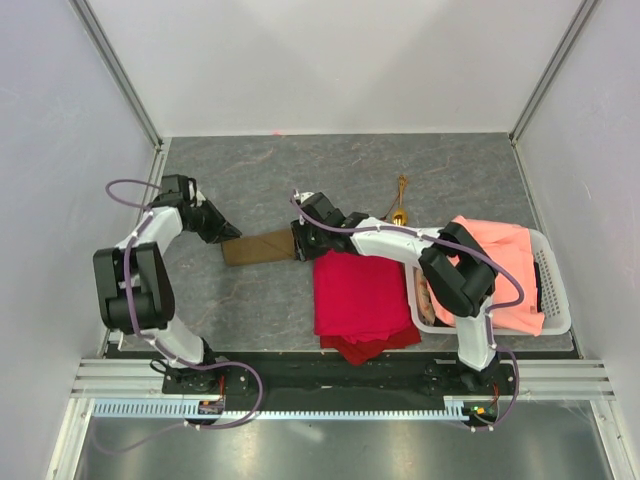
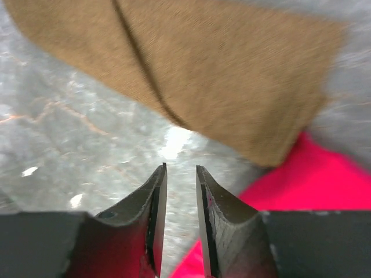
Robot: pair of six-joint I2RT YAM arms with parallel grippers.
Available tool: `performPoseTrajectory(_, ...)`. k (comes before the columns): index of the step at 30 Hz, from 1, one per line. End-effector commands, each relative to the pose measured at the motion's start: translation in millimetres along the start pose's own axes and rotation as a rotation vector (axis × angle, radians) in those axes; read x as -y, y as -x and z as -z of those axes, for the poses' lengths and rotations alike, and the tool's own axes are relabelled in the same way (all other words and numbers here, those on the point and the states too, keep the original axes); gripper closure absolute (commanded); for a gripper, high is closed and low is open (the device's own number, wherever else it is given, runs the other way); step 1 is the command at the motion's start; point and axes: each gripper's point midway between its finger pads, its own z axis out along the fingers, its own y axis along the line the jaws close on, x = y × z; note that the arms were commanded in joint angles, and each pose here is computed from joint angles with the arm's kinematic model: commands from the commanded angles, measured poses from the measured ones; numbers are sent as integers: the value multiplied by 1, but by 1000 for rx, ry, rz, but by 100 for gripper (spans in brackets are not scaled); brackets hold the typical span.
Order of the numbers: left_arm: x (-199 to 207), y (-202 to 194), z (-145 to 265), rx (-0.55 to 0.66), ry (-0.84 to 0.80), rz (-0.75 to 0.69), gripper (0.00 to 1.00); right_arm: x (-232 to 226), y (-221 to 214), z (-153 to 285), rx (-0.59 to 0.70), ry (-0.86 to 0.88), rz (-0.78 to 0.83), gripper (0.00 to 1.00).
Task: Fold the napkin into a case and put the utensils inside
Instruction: Rotate the smaller rectangle-folded napkin at the center of the board.
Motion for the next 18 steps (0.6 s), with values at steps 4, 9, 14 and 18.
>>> performPoseTrajectory(4,5,16,-10,-51,21,-83,83,-22,-6,-32,5,107,-143,70)
performPoseTrajectory(9,15,35,-5,-28,35,-135,82,3,9,-45,33,95,-187,70)
performPoseTrajectory(14,22,46,-13,-47,47,-179,79,54,41,-58,90,34,-226,69)
performPoseTrajectory(18,31,40,-25,-87,51,-205,79,93,78,-72,145,24,-207,68)
